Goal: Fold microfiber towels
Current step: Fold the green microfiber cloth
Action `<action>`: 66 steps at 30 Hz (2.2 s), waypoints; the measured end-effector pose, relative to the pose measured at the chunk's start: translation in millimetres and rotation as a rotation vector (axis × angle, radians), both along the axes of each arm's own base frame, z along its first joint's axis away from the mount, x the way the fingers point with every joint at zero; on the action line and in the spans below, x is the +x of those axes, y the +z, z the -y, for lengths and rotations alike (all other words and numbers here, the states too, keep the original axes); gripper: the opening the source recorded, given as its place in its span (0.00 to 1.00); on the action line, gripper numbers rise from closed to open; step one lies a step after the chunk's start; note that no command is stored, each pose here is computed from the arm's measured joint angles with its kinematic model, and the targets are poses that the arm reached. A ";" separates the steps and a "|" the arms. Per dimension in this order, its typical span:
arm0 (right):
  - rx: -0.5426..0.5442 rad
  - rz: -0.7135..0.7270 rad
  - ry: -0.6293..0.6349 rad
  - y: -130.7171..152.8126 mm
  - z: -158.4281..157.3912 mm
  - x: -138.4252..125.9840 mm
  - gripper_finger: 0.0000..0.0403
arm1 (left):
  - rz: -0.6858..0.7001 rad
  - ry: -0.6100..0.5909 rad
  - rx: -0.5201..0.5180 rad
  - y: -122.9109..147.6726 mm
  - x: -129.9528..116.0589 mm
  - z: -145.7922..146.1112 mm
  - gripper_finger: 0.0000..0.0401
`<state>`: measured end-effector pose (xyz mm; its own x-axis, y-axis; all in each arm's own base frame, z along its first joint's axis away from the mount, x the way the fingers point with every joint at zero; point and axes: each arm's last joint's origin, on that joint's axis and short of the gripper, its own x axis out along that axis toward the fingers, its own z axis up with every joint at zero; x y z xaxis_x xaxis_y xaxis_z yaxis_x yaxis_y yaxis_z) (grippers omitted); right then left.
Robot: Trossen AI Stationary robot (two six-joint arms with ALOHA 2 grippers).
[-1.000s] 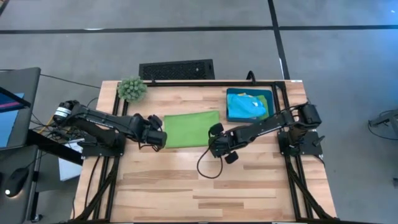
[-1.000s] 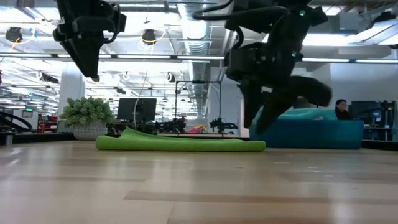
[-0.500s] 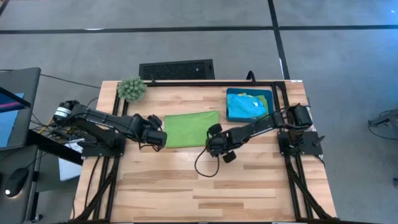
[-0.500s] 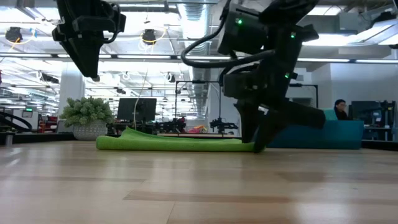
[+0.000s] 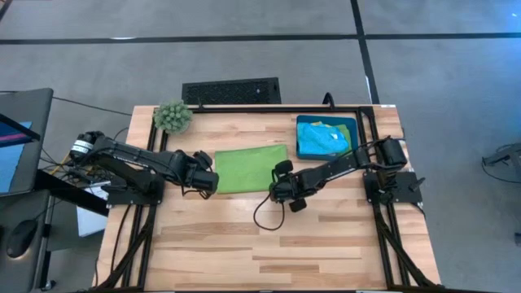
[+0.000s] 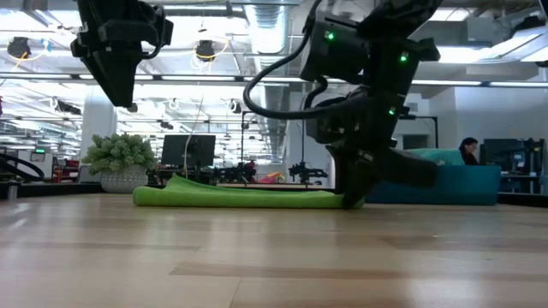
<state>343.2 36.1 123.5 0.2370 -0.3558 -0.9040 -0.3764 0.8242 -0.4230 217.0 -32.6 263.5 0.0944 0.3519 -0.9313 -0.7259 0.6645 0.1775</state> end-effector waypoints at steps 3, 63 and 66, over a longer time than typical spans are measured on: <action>-0.002 -0.003 -0.002 -0.6 0.6 -0.2 0.20 | 0.000 0.000 0.000 0.0 0.0 0.0 0.41; -0.504 0.218 1.140 111.7 16.6 91.0 0.01 | 0.043 0.045 0.021 0.4 -0.7 7.0 0.41; -0.481 0.230 1.117 111.4 17.6 90.8 0.01 | 0.070 0.022 0.014 0.5 1.6 10.9 0.41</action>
